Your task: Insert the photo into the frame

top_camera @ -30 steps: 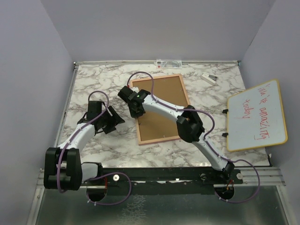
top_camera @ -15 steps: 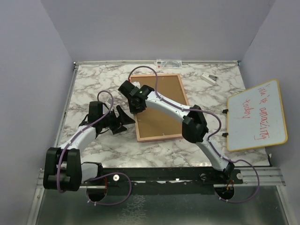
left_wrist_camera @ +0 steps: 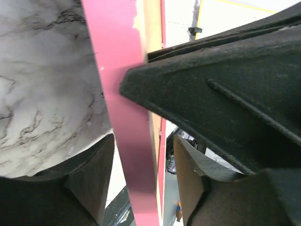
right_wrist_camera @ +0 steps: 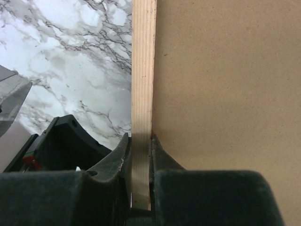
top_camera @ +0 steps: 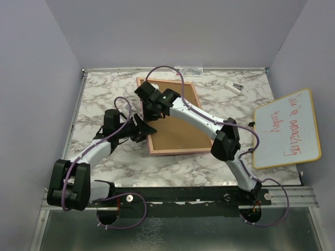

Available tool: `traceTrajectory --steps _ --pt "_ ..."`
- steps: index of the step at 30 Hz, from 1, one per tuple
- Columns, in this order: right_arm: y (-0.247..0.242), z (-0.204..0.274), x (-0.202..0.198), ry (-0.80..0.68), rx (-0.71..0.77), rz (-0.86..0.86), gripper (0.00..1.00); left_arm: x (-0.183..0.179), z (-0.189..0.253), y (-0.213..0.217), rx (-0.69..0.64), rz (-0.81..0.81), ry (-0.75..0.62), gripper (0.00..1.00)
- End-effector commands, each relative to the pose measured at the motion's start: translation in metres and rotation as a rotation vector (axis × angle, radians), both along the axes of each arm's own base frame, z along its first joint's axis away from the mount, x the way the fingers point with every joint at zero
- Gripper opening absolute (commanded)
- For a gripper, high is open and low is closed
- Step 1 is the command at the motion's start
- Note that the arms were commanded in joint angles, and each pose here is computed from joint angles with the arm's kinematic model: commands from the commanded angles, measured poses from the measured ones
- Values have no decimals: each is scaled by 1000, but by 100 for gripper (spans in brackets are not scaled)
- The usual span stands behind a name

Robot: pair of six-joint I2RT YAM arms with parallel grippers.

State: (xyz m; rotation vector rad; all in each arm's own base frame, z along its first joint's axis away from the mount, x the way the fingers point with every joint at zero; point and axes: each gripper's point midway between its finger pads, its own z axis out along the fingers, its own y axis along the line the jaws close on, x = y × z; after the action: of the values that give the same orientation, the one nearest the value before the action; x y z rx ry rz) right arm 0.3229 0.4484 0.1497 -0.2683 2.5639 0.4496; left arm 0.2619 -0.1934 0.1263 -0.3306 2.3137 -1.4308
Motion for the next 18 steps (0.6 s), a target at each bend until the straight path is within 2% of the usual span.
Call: traceTrajectory --steps 1,5,9,12,18 --pt "12 54 -6 -50 141 6 1 7 28 -8 -83 37 -69 48" --pt "7 56 -7 -43 140 -19 8 6 36 -6 -86 56 -95 33" --pt "-4 70 -4 -82 138 -59 33 6 42 -4 -68 61 -112 19" --pt "-17 85 1 -111 144 -85 45 9 47 0 -27 70 -115 11" --pt "-50 128 11 -195 196 -132 51 19 70 10 113 67 -155 4"
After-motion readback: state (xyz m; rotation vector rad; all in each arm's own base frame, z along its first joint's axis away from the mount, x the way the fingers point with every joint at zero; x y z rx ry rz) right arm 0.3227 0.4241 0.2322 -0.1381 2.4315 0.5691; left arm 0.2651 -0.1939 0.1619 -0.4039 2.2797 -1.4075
